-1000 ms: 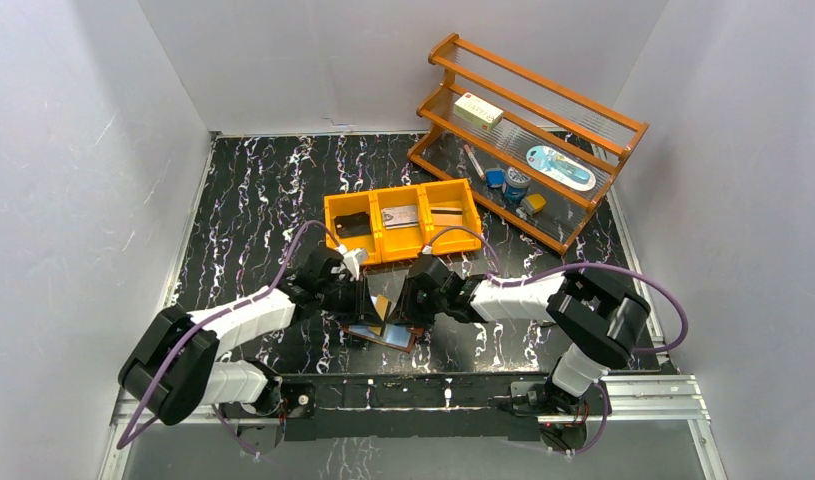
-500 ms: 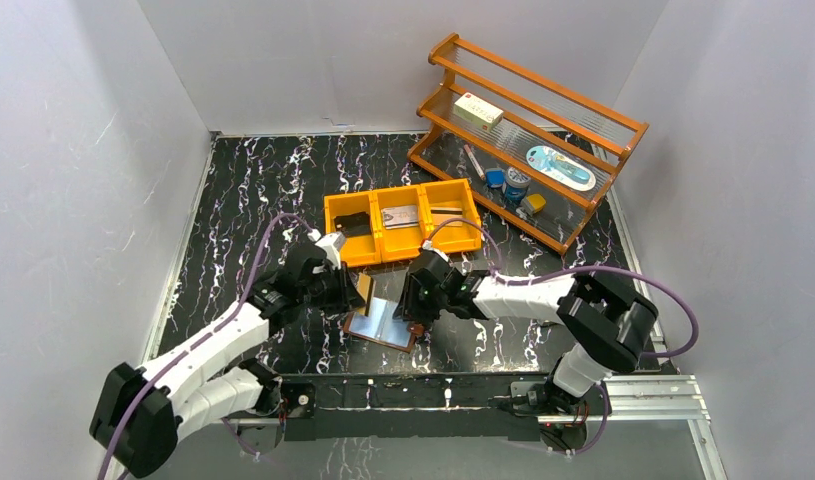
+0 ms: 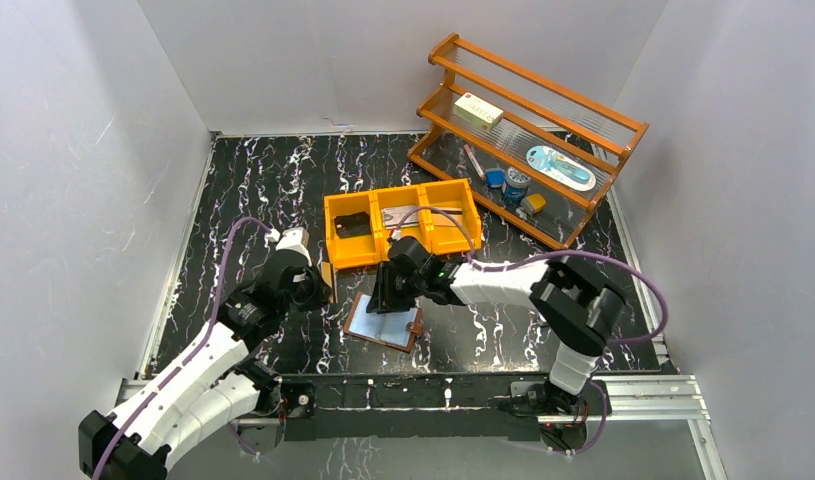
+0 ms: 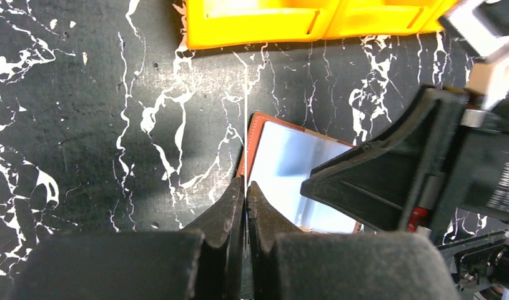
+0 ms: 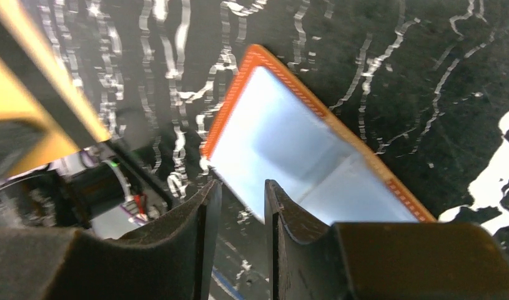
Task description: Take the credit cards out of the card holder
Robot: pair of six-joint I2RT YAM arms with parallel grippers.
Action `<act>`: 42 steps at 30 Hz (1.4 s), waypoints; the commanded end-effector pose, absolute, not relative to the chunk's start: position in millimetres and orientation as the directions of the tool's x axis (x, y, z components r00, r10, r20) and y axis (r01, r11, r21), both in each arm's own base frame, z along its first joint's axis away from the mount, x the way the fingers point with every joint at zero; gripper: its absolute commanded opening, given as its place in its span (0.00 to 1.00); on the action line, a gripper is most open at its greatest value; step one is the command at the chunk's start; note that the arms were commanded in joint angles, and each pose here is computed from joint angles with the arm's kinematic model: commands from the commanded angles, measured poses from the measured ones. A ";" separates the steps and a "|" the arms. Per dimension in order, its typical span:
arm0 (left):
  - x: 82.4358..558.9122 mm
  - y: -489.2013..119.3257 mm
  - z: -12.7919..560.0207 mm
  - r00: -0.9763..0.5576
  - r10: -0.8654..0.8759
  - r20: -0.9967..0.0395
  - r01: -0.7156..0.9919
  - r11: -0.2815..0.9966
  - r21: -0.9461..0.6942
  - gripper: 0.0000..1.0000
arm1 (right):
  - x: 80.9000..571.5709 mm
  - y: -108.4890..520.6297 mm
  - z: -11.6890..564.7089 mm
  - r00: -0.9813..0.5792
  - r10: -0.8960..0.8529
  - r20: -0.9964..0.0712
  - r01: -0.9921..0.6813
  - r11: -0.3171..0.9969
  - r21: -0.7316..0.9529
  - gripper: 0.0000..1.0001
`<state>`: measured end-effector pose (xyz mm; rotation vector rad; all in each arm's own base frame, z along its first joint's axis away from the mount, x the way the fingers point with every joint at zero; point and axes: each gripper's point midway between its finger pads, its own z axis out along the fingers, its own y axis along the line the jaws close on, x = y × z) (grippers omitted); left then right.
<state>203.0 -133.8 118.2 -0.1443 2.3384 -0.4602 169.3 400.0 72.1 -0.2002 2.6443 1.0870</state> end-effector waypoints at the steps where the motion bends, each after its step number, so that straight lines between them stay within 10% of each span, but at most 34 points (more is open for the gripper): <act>1: 203.5 -124.4 123.1 -0.712 -0.244 -0.659 -0.004 0.940 -0.342 0.00 | 162.6 403.1 46.3 -0.965 -0.064 -0.253 -0.219 0.727 0.651 0.42; 18: 200.3 -115.8 126.4 -0.691 -0.237 -0.682 -0.004 0.946 -0.325 0.00 | 189.1 317.2 1.1 -0.834 -0.393 -0.388 -0.462 0.882 0.098 0.38; 36: 200.1 -117.3 125.5 -0.696 -0.239 -0.678 -0.003 0.944 -0.329 0.00 | 197.7 391.9 83.8 -0.802 -0.282 -0.526 -0.521 0.761 0.386 0.38; 42: 200.1 -117.5 123.5 -0.702 -0.233 -0.673 -0.003 0.946 -0.324 0.00 | 184.4 376.3 20.5 -0.873 -0.316 -0.373 -0.443 0.834 0.329 0.39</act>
